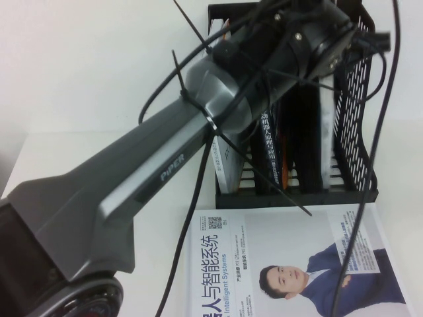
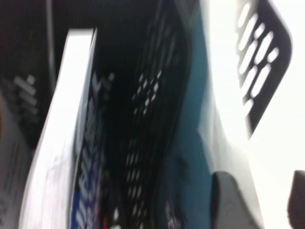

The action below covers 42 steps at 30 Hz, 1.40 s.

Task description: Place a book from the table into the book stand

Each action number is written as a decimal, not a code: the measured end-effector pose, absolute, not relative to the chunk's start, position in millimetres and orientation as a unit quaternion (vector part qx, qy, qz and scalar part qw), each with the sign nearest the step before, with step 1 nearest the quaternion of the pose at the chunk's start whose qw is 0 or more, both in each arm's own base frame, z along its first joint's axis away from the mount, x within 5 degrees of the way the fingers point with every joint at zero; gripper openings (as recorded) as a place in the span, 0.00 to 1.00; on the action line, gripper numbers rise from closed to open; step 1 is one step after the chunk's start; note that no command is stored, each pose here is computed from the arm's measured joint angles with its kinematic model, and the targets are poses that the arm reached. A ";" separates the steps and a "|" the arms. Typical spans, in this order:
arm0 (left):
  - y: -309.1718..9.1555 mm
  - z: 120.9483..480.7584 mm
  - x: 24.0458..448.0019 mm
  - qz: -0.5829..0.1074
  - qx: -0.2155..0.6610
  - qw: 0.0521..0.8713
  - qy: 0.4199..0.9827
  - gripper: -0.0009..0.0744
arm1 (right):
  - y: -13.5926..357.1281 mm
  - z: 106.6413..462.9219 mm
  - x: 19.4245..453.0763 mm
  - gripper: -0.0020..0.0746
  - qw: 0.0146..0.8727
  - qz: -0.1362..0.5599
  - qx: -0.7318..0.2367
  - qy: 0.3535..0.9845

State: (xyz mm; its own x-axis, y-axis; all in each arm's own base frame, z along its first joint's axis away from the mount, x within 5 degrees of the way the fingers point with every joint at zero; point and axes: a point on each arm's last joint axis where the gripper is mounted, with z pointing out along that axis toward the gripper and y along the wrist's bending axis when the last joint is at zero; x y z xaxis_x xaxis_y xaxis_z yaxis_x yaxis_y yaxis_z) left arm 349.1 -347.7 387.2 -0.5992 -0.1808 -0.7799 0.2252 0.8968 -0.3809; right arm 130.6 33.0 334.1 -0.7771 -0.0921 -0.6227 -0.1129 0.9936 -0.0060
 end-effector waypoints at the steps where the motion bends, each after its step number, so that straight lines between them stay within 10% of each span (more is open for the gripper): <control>1: -347.6 389.8 348.9 -0.231 0.014 0.453 0.861 0.35 | 33.0 334.1 130.6 0.02 0.329 0.016 -0.054 0.942; 9: -347.2 395.7 348.5 -0.230 0.035 0.470 0.851 0.54 | 33.4 334.8 131.4 0.02 0.335 0.018 -0.055 0.940; 20: -297.1 478.2 318.9 -0.198 0.038 0.571 0.796 0.05 | 29.2 341.6 119.9 0.02 0.358 0.015 -0.075 0.931; 30: -206.8 561.6 260.7 -0.115 -0.032 0.645 0.755 0.01 | 11.8 360.9 70.7 0.02 0.448 0.039 -0.074 0.890; 42: -225.0 558.7 200.9 -0.017 0.052 0.685 0.727 0.01 | 9.3 285.2 51.6 0.02 0.447 0.062 -0.080 0.889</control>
State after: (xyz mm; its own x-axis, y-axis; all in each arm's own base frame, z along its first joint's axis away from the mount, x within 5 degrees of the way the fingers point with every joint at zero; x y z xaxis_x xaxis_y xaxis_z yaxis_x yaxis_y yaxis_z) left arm 200.9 -225.0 558.7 -0.0564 0.0519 -0.9971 0.0995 0.9940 0.0461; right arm 51.6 9.3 285.2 -0.5874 -0.0871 -0.8046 -0.1978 0.9795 0.0383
